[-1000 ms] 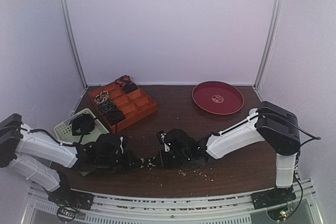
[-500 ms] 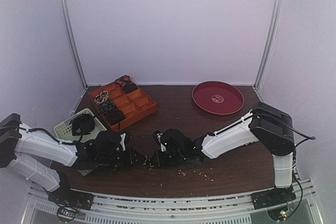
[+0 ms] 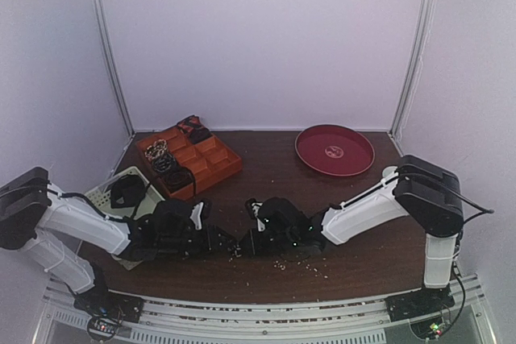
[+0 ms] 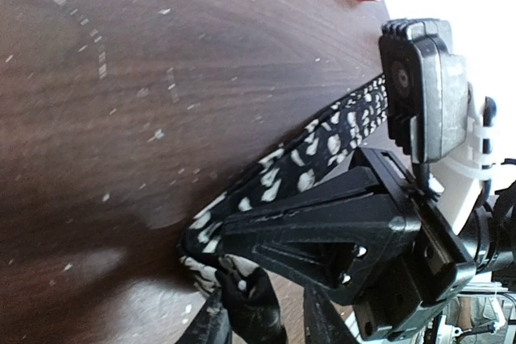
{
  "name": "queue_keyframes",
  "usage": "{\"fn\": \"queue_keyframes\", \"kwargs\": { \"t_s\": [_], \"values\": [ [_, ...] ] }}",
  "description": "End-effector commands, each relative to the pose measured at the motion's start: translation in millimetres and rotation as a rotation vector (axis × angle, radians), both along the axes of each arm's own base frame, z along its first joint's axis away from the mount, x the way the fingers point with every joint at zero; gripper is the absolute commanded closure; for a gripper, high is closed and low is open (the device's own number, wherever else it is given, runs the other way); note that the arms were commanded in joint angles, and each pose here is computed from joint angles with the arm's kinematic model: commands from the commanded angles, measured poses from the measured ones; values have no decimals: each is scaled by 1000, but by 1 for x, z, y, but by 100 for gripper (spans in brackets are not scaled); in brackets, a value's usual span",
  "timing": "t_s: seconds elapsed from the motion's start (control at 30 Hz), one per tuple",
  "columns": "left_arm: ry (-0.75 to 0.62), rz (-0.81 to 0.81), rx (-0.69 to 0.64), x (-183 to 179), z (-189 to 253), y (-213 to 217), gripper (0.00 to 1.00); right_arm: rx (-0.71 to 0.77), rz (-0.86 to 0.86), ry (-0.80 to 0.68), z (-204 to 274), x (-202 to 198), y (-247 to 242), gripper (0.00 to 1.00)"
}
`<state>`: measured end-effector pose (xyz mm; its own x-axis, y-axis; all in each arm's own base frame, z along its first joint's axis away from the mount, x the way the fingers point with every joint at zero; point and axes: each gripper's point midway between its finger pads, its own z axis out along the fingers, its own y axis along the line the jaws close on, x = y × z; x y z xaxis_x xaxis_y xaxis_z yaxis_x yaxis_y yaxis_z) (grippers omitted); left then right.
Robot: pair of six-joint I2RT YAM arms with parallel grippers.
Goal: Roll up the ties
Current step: Fold the tie at the center of the board.
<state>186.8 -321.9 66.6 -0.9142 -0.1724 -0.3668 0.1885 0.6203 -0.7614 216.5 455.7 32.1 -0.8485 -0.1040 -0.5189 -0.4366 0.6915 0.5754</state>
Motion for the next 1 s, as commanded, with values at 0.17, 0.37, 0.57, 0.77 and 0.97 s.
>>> {"fn": "queue_keyframes", "kwargs": {
  "t_s": [0.17,0.37,0.57,0.77,0.97],
  "values": [
    [-71,-54,-96,11,31,-31,62,25,-71,-46,20,16,-23,100],
    [-56,-80,-108,12,26,-43,58,6,-121,-71,25,21,-47,95],
    [-37,-89,-116,16,16,-55,56,50,-100,-56,32,12,-50,84],
    [-31,-74,-101,22,10,-59,55,90,-84,-10,27,5,-46,72],
    [-24,-47,-86,23,3,-53,55,99,-71,12,21,5,-37,74]
  ]
}}
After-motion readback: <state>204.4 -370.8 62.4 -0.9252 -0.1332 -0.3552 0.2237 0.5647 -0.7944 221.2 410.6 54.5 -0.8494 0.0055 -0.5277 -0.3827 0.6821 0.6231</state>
